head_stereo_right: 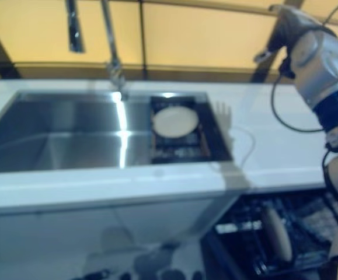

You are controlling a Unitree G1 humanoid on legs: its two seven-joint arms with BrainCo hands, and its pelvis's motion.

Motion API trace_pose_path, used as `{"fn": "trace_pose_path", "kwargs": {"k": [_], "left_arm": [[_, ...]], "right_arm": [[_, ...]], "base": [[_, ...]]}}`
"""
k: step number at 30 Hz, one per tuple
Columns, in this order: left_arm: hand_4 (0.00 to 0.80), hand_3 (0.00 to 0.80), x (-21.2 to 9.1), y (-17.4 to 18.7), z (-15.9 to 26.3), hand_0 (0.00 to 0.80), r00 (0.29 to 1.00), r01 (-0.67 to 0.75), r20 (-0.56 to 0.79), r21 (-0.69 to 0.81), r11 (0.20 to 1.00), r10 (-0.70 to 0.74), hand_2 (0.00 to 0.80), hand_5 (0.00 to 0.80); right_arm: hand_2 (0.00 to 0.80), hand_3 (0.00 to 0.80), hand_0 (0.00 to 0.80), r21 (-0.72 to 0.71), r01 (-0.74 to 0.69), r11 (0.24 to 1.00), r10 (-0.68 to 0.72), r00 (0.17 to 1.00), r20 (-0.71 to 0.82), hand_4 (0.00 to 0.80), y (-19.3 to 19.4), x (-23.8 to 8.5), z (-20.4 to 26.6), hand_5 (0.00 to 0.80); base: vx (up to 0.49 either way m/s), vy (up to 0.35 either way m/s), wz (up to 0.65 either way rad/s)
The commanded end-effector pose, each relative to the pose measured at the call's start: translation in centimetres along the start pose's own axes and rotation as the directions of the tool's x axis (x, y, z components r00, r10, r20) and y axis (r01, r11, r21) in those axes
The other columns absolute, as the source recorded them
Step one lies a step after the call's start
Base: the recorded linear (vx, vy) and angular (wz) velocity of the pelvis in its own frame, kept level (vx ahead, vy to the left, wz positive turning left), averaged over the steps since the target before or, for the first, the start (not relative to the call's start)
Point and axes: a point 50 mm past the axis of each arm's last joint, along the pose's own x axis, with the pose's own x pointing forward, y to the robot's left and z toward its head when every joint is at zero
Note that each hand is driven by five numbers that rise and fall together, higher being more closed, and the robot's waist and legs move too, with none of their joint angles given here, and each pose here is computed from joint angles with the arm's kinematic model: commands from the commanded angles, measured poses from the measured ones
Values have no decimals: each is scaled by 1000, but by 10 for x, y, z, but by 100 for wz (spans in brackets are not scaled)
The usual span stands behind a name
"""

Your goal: Take plates into dishwasher

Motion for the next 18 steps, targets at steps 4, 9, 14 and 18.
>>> {"fn": "trace_pose_path", "kwargs": {"k": [4,9,14,18], "left_arm": [[0,0,0,-1,51,0,993,-11,117,6,1000,10,0,0],[0,0,0,-6,63,0,991,2,136,-1,1000,-2,0,0],[0,0,0,-9,76,0,987,5,161,-27,1000,-1,0,0],[0,0,-2,-9,82,0,985,0,172,-35,999,6,0,0]], "right_arm": [[0,0,0,-214,64,975,-39,993,116,0,-25,-7,31,0],[0,0,0,-234,31,972,2,990,139,0,-7,-6,43,0],[0,0,0,-220,52,974,-23,991,133,0,-12,-3,47,0],[0,0,0,-162,29,986,-10,993,114,0,-16,0,47,0]], "base": [[-49,24,16],[-32,56,3],[-56,35,3],[-79,9,6]]}}
